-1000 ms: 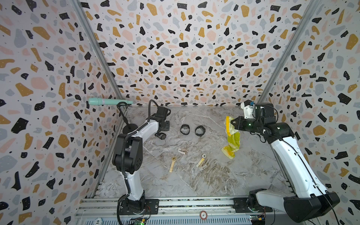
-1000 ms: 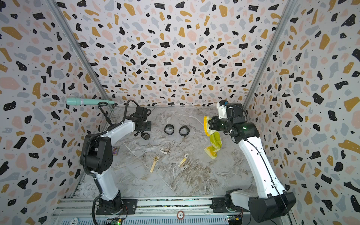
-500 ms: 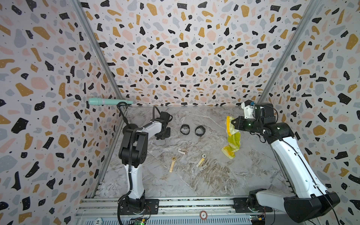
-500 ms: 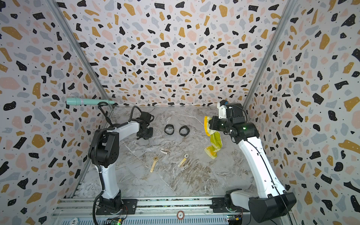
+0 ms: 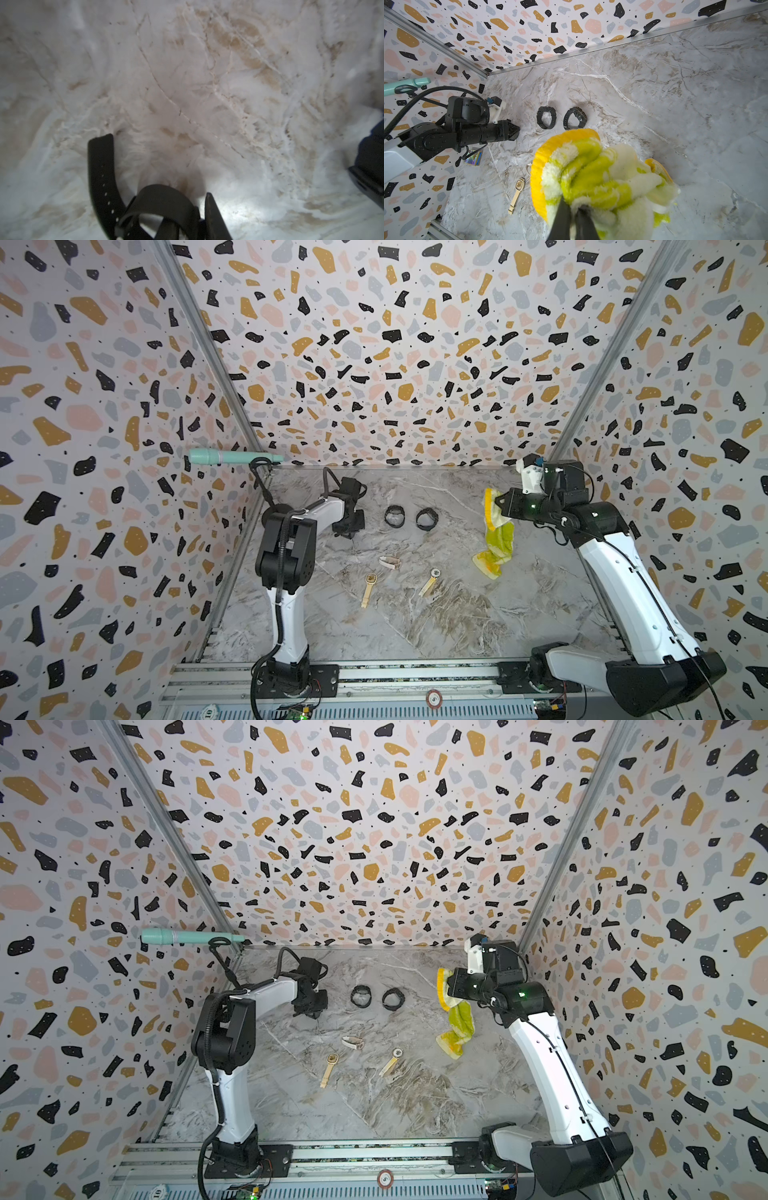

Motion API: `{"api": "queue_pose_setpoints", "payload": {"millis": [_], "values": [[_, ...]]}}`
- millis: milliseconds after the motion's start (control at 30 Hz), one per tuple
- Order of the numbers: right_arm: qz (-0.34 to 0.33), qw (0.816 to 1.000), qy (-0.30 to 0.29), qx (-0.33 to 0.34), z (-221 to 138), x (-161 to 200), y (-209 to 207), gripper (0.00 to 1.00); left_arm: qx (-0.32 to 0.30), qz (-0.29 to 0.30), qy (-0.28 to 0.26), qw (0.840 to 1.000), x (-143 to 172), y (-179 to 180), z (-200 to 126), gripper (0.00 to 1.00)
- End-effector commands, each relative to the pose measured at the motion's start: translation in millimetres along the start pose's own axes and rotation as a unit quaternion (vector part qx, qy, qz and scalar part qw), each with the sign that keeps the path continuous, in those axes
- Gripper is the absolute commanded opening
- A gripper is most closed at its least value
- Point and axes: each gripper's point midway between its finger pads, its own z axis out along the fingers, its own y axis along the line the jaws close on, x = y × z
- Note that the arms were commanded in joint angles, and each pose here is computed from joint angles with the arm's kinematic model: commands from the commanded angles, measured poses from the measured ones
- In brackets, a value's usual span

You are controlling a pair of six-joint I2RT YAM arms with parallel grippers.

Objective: Wipe the watch dial
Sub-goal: Move the watch to the center of the board.

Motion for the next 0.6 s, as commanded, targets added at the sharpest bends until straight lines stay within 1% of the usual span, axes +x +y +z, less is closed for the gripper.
{"api": "queue_pose_setpoints", "payload": {"millis": [0, 100, 233, 333, 467, 567], "values": [[-0.012, 1.0, -0.023, -0.002, -16.2, -5.5, 5.4, 0.0, 0.063, -0.065, 0.001, 0.996, 1.4, -19.1, -5.9, 0.17], [-0.015, 1.0, -0.022, -0.006, -16.1, -2.4, 5.8, 0.0, 0.11, -0.103, -0.011, 0.989, 2.5, -38.6, -8.6, 0.16], [-0.017, 1.0, -0.021, -0.006, -15.8, 2.9, 3.5, 0.0, 0.132, -0.126, -0.021, 0.983, 3.4, -59.7, -16.0, 0.16], [-0.018, 1.0, -0.016, -0.004, -15.2, 7.0, 1.7, 0.0, 0.159, -0.14, -0.032, 0.977, 1.2, -79.8, -27.8, 0.17], [-0.019, 1.0, -0.014, -0.006, -17.1, 11.6, 1.4, 0.0, 0.18, -0.153, -0.034, 0.971, 2.6, -97.3, -38.4, 0.26], [-0.019, 1.0, -0.014, -0.009, -19.1, 14.2, 1.4, 0.0, 0.178, -0.145, -0.029, 0.973, 6.1, -102.9, -40.3, 0.33]]}}
